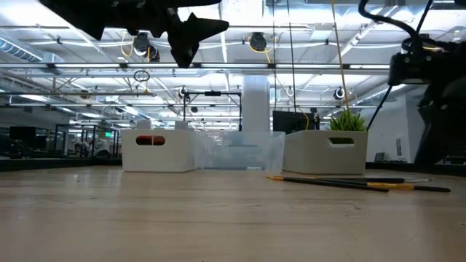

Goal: Pick & Place Paint Supplies
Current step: Put the silver paint brush in the transparent bin

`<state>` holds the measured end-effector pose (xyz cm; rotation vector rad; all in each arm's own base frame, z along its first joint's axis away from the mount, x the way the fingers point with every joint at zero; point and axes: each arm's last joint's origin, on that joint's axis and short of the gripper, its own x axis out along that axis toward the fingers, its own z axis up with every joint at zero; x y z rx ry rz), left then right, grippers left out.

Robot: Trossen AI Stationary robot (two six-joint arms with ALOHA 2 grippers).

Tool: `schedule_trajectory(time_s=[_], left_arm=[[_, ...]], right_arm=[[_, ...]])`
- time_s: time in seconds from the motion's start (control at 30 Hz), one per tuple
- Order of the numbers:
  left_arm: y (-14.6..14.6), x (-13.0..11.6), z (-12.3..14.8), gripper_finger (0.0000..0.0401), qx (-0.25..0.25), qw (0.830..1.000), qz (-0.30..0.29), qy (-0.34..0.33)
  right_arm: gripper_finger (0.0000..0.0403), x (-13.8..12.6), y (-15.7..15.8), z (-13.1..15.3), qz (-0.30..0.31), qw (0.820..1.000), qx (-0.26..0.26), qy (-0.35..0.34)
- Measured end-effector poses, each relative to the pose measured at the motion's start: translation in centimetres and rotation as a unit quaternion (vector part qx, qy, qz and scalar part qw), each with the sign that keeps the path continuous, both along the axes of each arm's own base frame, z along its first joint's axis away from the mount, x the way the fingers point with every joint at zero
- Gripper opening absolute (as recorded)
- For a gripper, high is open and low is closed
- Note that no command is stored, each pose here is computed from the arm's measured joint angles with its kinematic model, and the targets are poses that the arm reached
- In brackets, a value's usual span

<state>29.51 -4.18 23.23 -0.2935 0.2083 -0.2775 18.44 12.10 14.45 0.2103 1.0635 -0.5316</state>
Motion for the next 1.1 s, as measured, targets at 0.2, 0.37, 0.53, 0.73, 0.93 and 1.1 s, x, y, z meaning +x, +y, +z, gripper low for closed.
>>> schedule_trajectory(time_s=[0.2,0.37,0.53,0.73,0.93,1.1], left_arm=[[-0.1,0.0,0.0,0.0191,0.005,1.0,0.022,-0.001],[-0.1,0.0,0.0,0.0191,0.009,1.0,0.022,-0.002],[-0.1,0.0,0.0,0.0191,0.009,1.0,0.023,-0.001],[-0.1,0.0,0.0,0.0191,0.009,1.0,0.023,-0.002],[-0.6,0.0,-0.2,0.0191,0.007,1.0,0.018,0.004],[-3.1,0.3,-1.9,0.0191,0.044,0.999,0.003,0.022]], right_arm=[[0.0,-0.4,-0.3,-0.3,-0.019,1.0,-0.008,0.007],[0.0,-1.0,-0.9,-1.2,-0.027,0.999,-0.021,0.007],[0.0,-1.4,-1.2,-2.1,-0.03,0.999,-0.008,0.004],[0.0,-1.4,-1.2,-2.3,-0.031,1.0,0.003,0.002],[0.0,-1.3,-1.1,-2.3,-0.029,1.0,0.006,-0.001],[0.0,-1.3,-1.1,-2.3,-0.029,1.0,0.007,-0.002]])
